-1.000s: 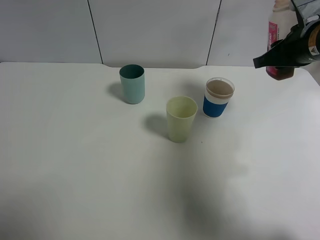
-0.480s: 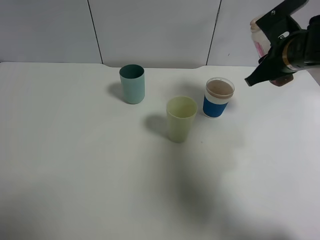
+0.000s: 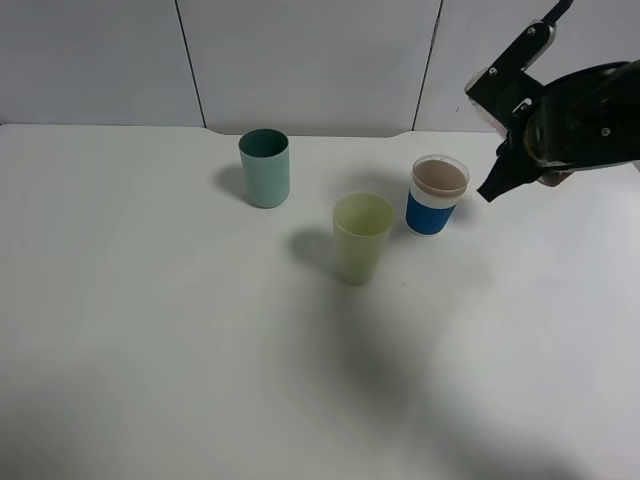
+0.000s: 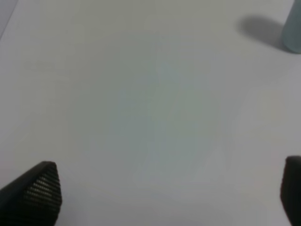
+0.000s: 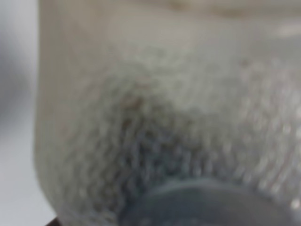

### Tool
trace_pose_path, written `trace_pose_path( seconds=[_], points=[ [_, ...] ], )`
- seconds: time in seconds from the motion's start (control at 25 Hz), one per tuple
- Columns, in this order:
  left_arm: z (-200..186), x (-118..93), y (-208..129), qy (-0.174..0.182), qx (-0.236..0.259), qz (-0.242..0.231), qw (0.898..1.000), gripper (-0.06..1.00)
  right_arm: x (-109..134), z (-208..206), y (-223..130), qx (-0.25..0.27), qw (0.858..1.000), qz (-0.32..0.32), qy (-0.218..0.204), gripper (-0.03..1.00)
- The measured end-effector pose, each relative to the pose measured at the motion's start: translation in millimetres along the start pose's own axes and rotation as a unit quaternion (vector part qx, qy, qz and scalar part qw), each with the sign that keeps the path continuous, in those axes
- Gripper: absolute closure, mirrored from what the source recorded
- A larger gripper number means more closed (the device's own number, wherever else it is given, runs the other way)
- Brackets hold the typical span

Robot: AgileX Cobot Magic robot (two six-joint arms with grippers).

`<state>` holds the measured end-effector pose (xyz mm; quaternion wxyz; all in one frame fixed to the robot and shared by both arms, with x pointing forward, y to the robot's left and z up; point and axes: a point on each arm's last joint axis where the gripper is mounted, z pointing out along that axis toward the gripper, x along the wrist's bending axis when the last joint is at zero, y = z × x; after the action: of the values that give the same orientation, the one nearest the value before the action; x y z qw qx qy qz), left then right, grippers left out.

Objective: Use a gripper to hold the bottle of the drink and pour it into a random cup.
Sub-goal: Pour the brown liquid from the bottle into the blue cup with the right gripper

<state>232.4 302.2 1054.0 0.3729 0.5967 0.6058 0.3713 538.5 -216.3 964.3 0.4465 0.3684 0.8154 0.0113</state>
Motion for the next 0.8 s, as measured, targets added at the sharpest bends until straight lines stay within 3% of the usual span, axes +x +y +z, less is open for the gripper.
trace_pose_path(
  seconds=[0.56, 0.8],
  points=[
    [0, 0, 0, 0.000, 0.000, 0.000, 1.000, 0.02, 19, 5, 2, 0.027, 0.997, -0.070, -0.029, 0.61],
    [0, 0, 0, 0.000, 0.000, 0.000, 1.000, 0.02, 18, 5, 2, 0.043, 0.989, -0.134, -0.049, 0.61]
  ],
)
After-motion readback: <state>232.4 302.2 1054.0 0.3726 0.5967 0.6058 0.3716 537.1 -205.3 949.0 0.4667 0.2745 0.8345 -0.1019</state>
